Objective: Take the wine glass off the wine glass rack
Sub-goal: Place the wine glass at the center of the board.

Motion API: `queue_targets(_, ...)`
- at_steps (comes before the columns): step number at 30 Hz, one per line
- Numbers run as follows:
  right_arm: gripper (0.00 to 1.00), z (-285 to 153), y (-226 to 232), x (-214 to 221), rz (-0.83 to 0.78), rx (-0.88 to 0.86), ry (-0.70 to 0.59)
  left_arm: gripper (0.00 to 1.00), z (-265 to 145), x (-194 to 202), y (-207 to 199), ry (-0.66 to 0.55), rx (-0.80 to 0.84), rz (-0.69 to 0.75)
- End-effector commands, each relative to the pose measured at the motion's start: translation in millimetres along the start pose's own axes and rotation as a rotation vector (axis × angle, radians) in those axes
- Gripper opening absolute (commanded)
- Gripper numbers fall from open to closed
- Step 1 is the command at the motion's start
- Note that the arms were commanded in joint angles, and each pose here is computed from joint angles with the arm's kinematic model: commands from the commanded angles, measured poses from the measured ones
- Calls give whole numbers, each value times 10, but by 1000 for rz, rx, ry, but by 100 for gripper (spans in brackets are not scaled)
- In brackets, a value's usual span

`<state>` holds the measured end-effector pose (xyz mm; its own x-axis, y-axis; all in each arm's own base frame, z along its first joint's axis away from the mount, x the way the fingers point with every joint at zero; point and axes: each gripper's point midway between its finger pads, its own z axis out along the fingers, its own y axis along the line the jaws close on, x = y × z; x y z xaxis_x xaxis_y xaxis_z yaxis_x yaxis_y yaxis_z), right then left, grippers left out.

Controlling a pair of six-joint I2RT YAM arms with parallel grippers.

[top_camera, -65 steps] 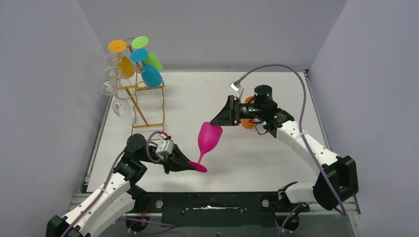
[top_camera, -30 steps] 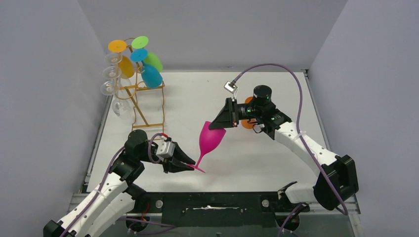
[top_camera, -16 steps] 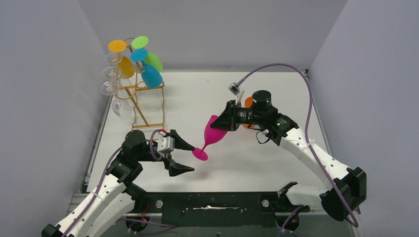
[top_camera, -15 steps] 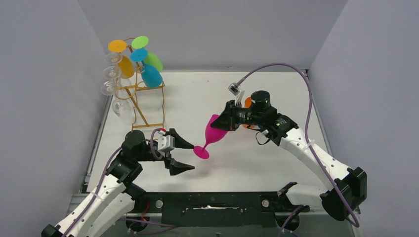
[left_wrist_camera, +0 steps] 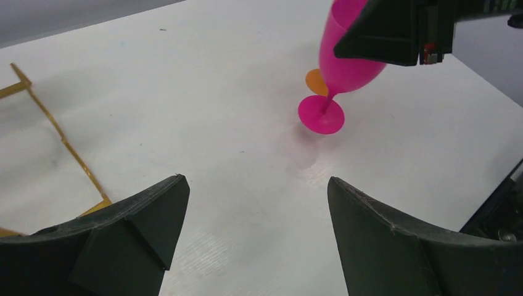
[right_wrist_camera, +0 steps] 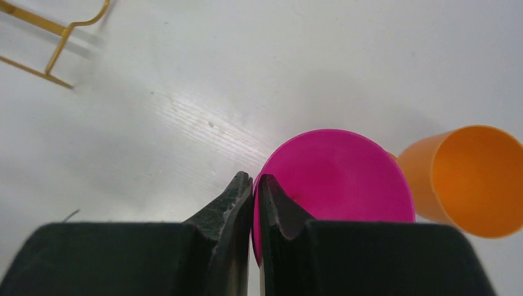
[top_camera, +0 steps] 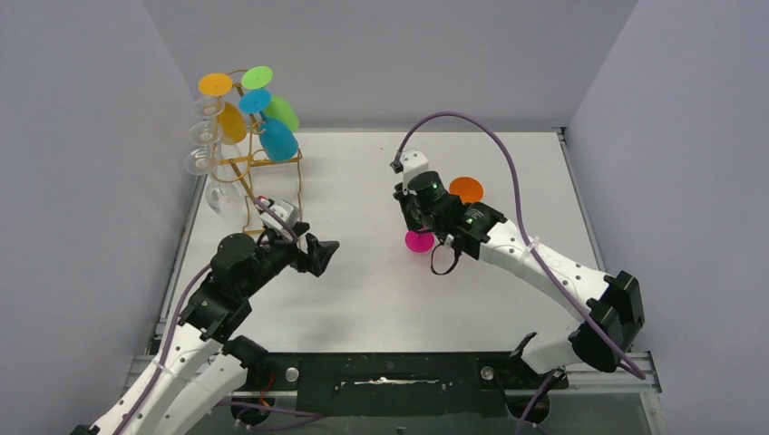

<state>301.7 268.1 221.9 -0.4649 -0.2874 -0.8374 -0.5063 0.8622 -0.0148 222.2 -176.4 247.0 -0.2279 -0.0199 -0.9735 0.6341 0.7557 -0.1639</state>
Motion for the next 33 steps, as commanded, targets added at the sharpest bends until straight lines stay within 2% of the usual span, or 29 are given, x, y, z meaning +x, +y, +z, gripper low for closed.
queue_targets(1,0,31,-459,-431,43,177,-113,84,-71,-219,243,-35,-189,-136)
queue_targets(3,0,125,-550,-453,98,162,-106,84,-67,-212,188,-19,-167,-169)
queue_targets(6,0,261,-597,-508,132,140,-99,84,-84,-199,91,18,-105,-114)
queue_targets(12,0,527,-651,-477,108,166,-75,85,-98,-279,56,60,-98,-109)
queue_targets(19,0,731,-750,-391,94,175,-54,85,-31,-164,5,142,-78,-159)
queue_targets(27,1,944,-797,-341,98,162,-76,85,-40,-168,32,135,-102,-183)
queue_targets(33,5,1065,-804,-239,97,162,-61,85,-66,-164,82,133,-138,-199)
